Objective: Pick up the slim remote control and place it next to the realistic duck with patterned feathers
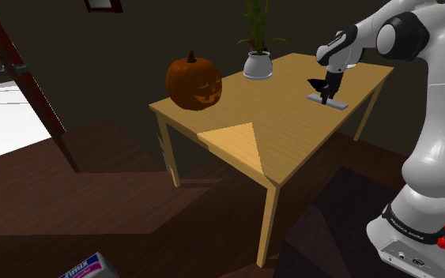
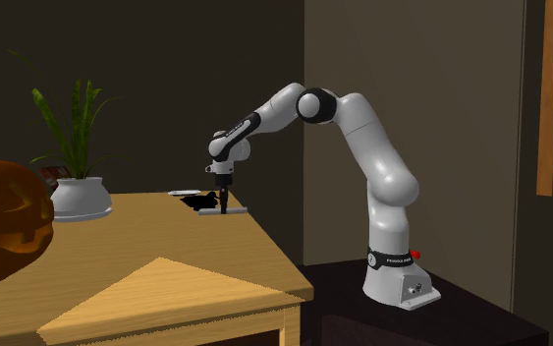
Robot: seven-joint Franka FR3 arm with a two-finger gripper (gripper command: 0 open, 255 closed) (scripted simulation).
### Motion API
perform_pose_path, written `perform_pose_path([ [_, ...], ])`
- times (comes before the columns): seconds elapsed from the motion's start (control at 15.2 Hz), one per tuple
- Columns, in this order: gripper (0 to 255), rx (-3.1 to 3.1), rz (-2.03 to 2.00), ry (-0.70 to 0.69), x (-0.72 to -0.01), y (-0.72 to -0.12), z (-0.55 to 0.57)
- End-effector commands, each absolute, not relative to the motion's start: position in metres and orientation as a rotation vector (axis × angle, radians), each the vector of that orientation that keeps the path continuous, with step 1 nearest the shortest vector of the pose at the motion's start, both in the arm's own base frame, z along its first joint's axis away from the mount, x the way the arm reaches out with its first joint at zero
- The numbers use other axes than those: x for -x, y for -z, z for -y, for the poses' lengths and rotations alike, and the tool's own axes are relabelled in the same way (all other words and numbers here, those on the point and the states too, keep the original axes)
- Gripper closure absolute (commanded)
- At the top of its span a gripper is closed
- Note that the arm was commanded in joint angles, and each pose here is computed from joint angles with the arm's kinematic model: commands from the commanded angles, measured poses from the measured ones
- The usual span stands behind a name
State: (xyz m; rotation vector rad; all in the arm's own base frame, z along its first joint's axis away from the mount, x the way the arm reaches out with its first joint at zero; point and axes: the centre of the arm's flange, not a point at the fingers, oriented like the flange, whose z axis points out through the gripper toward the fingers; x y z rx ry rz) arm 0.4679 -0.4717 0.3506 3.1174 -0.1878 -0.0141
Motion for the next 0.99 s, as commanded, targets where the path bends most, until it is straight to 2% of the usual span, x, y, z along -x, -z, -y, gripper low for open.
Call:
perform_pose_path([
  [0.0,255,-3.117,0.188,0.013,-0.467,-0.343,0.471],
  [0.46,255,-3.117,0.188,0.013,-0.467,-0.343,0.471],
  [0.53,0,-3.117,0.188,0.013,-0.467,-0.343,0.471],
  [0.92,0,-3.117,0.188,0.013,-0.467,-0.357,0.471],
])
